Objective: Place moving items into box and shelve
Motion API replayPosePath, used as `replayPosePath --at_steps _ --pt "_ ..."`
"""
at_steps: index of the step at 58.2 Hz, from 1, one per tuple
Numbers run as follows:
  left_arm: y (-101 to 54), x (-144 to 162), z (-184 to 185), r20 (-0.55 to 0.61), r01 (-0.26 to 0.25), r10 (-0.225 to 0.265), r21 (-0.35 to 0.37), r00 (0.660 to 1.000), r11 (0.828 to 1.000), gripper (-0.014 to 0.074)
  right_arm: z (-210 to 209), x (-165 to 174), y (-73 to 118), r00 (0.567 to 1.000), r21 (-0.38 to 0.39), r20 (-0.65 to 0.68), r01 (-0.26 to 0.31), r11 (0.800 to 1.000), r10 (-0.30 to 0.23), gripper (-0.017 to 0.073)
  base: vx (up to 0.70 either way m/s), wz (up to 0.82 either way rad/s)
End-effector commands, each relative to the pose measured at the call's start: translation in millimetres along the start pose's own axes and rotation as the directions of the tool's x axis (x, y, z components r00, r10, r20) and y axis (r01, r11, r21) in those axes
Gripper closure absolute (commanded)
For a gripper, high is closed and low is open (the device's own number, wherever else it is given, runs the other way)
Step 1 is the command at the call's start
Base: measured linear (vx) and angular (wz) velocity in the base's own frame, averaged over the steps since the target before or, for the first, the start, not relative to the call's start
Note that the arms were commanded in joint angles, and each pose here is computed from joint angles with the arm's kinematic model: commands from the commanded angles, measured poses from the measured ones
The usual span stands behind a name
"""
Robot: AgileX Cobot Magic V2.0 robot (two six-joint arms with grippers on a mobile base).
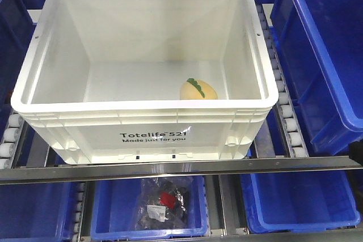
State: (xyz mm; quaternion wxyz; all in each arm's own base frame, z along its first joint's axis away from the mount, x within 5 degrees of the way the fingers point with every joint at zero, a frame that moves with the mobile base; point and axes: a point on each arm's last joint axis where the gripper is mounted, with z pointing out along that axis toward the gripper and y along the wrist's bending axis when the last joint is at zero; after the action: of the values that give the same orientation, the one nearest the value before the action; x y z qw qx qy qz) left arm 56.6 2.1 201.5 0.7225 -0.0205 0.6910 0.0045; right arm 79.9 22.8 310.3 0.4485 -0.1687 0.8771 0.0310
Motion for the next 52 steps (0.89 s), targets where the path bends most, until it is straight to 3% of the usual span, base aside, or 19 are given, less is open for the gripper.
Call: replayPosePath --at_steps 1,12,17,35,52 --pt "-0.9 1.8 -0.4 0.061 0.006 -0.006 0.015 0.998 1.0 0.0613 -1.8 -1.8 -4.4 0.985 0.042 0.166 -0.055 0.998 0.047 0.0575 0.0 0.0" --pt "-0.9 1.9 -0.4 0.06 0.006 -0.006 0.015 0.998 1.0 0.0613 13.2 42.4 -7.3 0.898 0.119 0.42 -0.201 0.972 0.134 0.0575 0.0 0.0" --pt "-0.9 2.1 -0.4 0.058 0.006 -0.006 0.014 0.998 1.0 0.0613 20.8 63.1 -6.5 0.856 0.145 0.498 -0.239 0.96 0.138 0.0575 0.0 0.0" --pt "-0.9 2.1 -0.4 0.058 0.006 -0.006 0.014 0.998 1.0 0.0613 42.9 106.6 -1.6 0.739 0.179 0.67 -0.264 0.948 0.079 0.0575 0.0 0.0" --pt "-0.9 2.1 -0.4 0.058 0.006 -0.006 0.014 0.998 1.0 0.0613 42.6 105.9 -1.7 0.742 0.185 0.667 -0.254 0.949 0.069 0.0575 0.0 0.0"
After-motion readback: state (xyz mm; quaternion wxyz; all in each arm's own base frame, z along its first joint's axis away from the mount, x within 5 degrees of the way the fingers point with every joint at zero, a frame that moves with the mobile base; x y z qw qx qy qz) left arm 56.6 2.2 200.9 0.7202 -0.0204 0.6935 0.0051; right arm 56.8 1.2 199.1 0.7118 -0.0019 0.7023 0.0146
